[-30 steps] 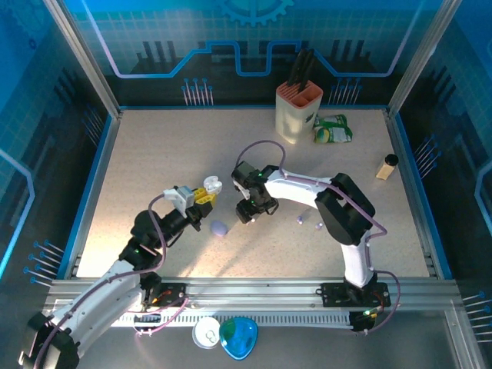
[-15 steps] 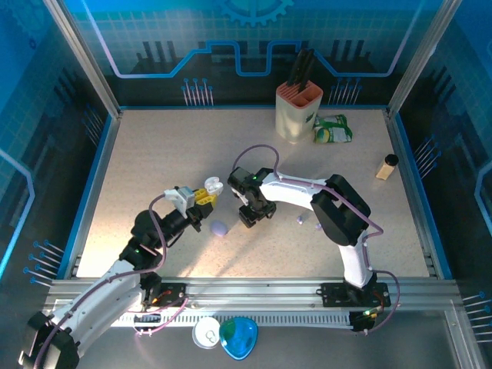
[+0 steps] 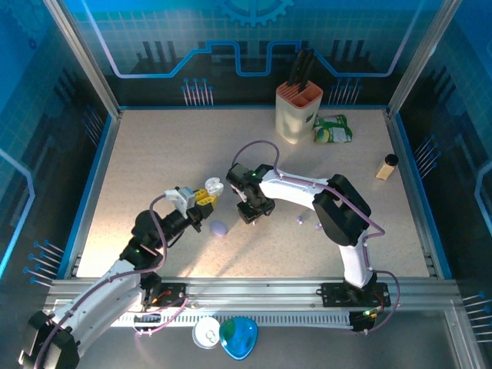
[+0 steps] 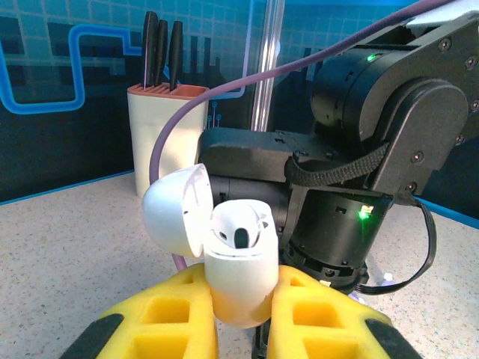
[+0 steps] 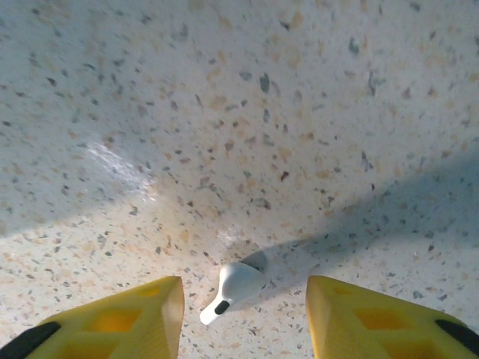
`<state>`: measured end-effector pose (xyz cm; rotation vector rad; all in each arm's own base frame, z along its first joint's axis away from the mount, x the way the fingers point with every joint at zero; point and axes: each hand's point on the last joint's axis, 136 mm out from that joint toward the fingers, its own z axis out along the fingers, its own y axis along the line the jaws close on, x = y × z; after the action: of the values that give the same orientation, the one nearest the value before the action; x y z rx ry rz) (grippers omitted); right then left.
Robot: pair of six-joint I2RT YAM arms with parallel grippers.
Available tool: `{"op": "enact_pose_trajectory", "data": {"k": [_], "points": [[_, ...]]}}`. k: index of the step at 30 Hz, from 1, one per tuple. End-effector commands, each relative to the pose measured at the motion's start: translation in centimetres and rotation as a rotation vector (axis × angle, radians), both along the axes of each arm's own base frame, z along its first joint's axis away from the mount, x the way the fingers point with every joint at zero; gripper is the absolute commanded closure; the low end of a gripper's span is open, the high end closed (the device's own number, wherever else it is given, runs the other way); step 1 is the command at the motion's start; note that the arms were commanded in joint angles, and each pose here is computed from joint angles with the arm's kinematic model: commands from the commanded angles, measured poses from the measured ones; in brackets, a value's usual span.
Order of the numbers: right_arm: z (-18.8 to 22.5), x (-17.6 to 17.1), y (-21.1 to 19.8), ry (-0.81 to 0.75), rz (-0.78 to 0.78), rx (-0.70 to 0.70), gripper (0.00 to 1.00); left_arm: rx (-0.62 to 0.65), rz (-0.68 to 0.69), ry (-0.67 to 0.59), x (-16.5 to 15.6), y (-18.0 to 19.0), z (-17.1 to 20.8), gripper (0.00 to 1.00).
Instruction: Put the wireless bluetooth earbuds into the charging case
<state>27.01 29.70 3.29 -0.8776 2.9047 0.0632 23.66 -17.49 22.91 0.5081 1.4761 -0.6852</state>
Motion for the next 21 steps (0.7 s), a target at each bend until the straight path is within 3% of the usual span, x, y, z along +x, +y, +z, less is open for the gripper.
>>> {"op": "enact_pose_trajectory", "data": {"k": [1,21], "points": [[0.2,0.1,0.2,0.029,-0.035,0.0,0.55,-0.011,-0.01,-0.033,-0.3,0.1,0.5,1.0],[-1.9,-0.4,0.0,0.101,-0.022,-0.057,0.7,-0.011,-0.015,-0.044,-0.3,0.0,0.6,1.0]]}}
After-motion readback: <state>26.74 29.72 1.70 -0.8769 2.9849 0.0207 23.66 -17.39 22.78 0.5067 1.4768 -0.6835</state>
